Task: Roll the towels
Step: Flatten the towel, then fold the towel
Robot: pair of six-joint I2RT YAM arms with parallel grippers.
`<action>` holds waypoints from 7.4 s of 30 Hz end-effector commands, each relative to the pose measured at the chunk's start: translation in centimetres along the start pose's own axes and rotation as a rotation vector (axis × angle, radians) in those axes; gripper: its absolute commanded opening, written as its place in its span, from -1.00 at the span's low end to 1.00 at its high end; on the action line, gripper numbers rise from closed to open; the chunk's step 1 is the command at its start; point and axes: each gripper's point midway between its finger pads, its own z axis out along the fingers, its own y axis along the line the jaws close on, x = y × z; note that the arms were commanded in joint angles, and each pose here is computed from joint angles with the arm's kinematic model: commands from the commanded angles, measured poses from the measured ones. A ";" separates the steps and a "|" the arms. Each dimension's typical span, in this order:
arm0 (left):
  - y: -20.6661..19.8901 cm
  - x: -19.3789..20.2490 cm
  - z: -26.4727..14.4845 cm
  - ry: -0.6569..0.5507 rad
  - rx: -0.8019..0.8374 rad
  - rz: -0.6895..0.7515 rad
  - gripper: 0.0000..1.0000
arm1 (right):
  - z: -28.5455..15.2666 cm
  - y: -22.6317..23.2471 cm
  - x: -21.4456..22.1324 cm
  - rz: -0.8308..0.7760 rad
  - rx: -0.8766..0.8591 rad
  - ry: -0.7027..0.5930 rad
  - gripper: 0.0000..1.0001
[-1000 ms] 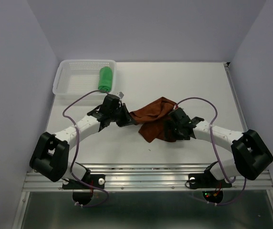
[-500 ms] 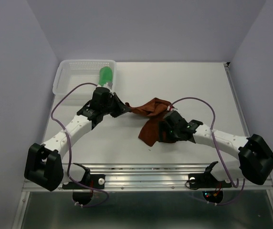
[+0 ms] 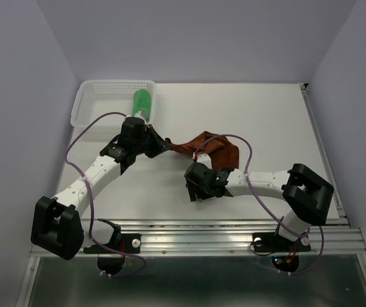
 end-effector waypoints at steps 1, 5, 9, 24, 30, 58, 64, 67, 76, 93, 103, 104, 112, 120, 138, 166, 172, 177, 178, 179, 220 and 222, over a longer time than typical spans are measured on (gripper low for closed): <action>-0.9 -1.0 -1.0 -0.045 0.028 0.012 -1.00 | 0.3 0.8 -1.9 0.056 0.079 -0.086 0.54; -0.6 -0.9 -1.2 -0.044 0.019 0.011 -1.00 | 1.0 0.5 -0.3 0.042 0.144 -0.045 0.41; -0.3 -1.0 -1.3 -0.054 0.012 0.008 -1.00 | 0.7 -0.9 0.6 0.068 0.211 -0.040 -0.03; -2.9 -10.8 -6.1 -0.359 0.011 -0.012 -1.00 | -8.8 -14.3 -9.2 0.026 0.408 -0.322 -0.99; -4.2 -15.5 -9.0 -0.487 0.045 -0.031 -1.00 | -14.1 -20.9 -15.1 -0.026 0.588 -0.468 -0.99; -9.7 -12.9 -22.5 -0.601 0.314 0.083 -1.00 | -38.5 -28.2 -18.9 0.195 0.647 -0.931 -0.98; -8.1 -11.0 -21.8 -0.558 0.304 0.035 -1.00 | -39.0 -28.9 -16.1 0.236 0.693 -0.914 -0.97; -5.9 -10.9 -19.4 -0.529 0.252 -0.015 -1.00 | -36.4 -29.7 -16.3 0.233 0.727 -0.833 -0.96; 0.9 -9.4 -6.6 -0.389 0.034 -0.127 -1.00 | -19.8 -32.0 -17.8 0.180 0.697 -0.503 -0.97; 3.7 -11.7 5.3 -0.270 -0.139 -0.145 -1.00 | -8.1 -40.5 -19.7 0.148 0.721 -0.339 -0.98; 6.1 -8.4 3.6 -0.236 -0.170 -0.144 -1.00 | -10.2 -39.0 -14.8 0.213 0.726 -0.281 -0.92; 6.6 -7.9 3.6 -0.225 -0.179 -0.144 -1.00 | -10.0 -38.9 -13.8 0.221 0.732 -0.259 -0.92; 8.1 -4.4 2.7 -0.159 -0.172 -0.154 -1.00 | -10.5 -38.0 -9.5 0.228 0.742 -0.235 -0.89; 10.5 -1.4 1.6 -0.118 -0.203 -0.161 -1.00 | -12.2 -37.3 -6.9 0.312 0.766 -0.278 -0.81; 12.7 1.7 0.5 -0.050 -0.262 -0.160 -1.00 | -16.7 -34.4 -8.4 0.208 0.652 -0.465 -0.82; 8.3 -5.6 4.7 -0.122 -0.226 -0.155 -1.00 | -13.5 -39.0 -12.6 0.184 0.804 -0.450 -0.99; 5.0 -11.3 5.6 -0.225 -0.193 -0.130 -1.00 | -12.5 -40.8 -16.3 0.193 0.794 -0.493 -0.99; 3.7 -14.0 6.7 -0.250 -0.177 -0.110 -1.00 | -11.6 -43.3 -18.3 0.216 0.792 -0.511 -0.99; 3.5 -14.4 6.9 -0.252 -0.175 -0.107 -1.00 | -11.4 -43.4 -18.7 0.209 0.783 -0.514 -0.98; 3.4 -14.7 7.0 -0.258 -0.177 -0.104 -1.00 | -11.6 -43.6 -19.8 0.202 0.783 -0.536 -0.99; 7.9 -8.4 5.9 -0.161 -0.249 -0.076 -1.00 | -11.5 -41.7 -12.4 0.182 0.752 -0.453 -0.99; 8.3 -7.7 5.9 -0.153 -0.255 -0.079 -1.00 | -11.1 -41.4 -11.7 0.173 0.739 -0.441 -0.97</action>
